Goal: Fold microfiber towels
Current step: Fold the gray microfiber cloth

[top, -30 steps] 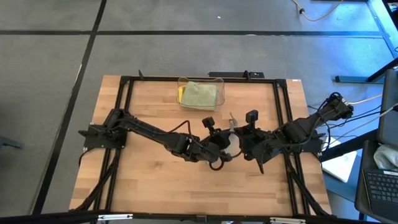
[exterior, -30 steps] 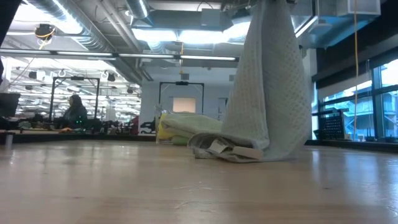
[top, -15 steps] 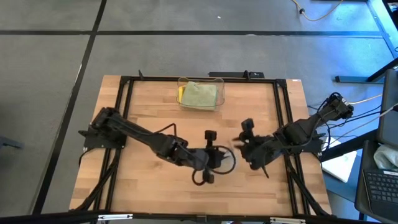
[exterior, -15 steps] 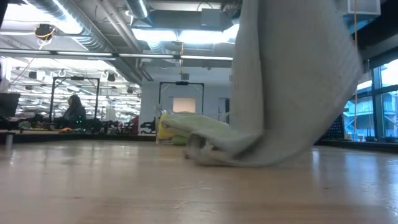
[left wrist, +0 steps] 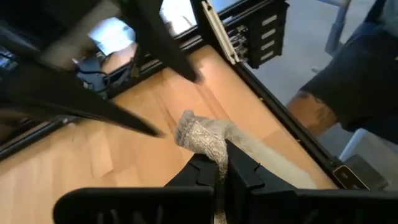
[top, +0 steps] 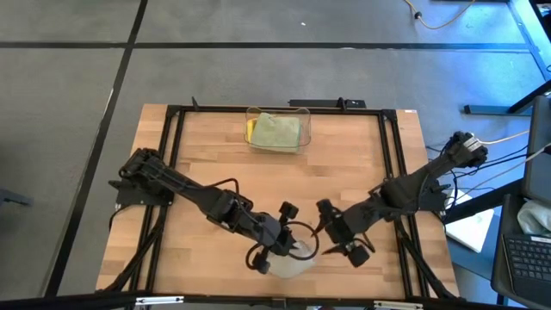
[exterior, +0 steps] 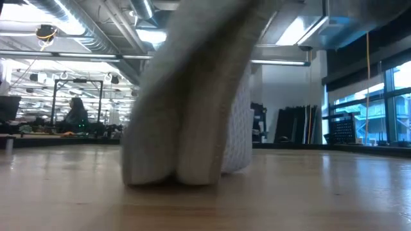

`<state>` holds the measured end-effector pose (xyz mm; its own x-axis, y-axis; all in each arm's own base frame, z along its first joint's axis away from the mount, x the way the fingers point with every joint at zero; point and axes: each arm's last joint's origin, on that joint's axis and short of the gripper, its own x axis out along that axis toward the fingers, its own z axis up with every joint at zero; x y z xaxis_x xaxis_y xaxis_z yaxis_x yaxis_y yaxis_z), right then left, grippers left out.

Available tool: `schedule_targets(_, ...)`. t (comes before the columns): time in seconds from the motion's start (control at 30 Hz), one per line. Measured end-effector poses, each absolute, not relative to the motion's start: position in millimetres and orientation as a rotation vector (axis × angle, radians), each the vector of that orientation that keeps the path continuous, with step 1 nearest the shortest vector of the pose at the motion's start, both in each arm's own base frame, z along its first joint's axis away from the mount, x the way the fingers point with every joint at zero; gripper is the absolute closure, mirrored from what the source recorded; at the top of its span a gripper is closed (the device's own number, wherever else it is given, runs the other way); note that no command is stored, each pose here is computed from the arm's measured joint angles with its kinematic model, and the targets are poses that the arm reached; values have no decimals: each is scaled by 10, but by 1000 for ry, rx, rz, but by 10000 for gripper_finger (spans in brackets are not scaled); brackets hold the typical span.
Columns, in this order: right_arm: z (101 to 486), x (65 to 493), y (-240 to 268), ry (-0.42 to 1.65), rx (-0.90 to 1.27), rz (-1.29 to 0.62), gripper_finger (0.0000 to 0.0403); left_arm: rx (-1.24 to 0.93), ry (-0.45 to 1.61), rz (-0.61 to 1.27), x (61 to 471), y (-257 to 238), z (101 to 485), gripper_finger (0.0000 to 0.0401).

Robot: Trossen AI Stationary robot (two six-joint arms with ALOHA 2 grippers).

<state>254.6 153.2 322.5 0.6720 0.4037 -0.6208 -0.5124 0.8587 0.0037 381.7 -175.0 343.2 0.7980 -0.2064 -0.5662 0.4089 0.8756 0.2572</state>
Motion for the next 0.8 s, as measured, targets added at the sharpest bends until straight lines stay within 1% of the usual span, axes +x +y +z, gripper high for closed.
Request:
schedule_targets(0.17,2748,2579,1537,600,-56,461,147,401,549,-286,3800,-1748,3457,401)
schedule_targets(0.3,2465,2550,1521,538,20,451,147,408,548,-285,3804,-1738,3458,401)
schedule_targets(0.37,2360,2526,1501,526,19,431,147,406,550,-286,3811,-1723,3455,401)
schedule_targets(0.5,2228,2496,1444,539,-32,355,147,402,549,-298,3813,-1722,3456,401)
schedule_targets(0.63,2180,2476,1437,544,-37,354,147,401,548,-303,3812,-1727,3457,401)
schedule_targets(0.8,2089,2451,1418,494,-15,355,147,397,543,-297,3824,-1709,3460,401)
